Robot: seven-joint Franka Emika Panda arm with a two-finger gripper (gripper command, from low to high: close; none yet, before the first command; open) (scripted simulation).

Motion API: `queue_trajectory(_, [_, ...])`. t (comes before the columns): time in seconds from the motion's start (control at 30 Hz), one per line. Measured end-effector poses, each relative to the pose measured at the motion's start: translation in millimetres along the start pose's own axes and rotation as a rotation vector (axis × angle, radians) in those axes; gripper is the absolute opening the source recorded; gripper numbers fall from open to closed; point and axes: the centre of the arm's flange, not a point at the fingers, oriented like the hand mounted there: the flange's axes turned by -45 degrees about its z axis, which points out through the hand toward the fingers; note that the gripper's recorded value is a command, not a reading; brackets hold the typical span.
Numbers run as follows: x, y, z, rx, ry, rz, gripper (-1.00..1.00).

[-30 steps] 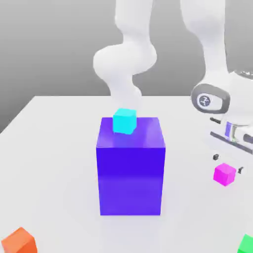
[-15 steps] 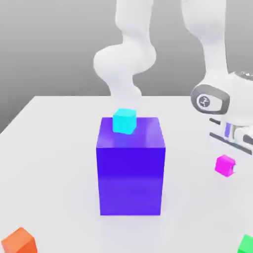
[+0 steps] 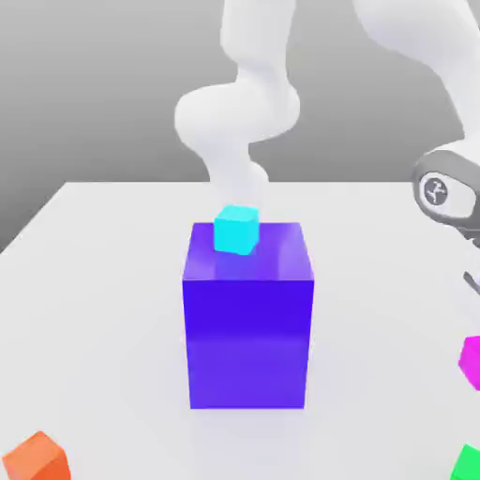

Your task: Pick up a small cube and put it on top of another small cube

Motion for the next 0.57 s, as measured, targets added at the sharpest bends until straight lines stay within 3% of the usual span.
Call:
queue_trajectory(0.1, [-16,41,-2,0.0,0.001,0.115,-1.0])
queue_trajectory(0.2, [-19,49,39,0.0,0.001,0.138,-1.0])
queue_trajectory(0.23, [-20,49,49,0.0,0.001,0.14,1.0])
queue_trajectory(0.43, [-20,50,54,-0.001,0.001,0.141,1.0])
queue_trajectory(0.57, [-20,50,6,-0.003,0.001,0.141,1.0])
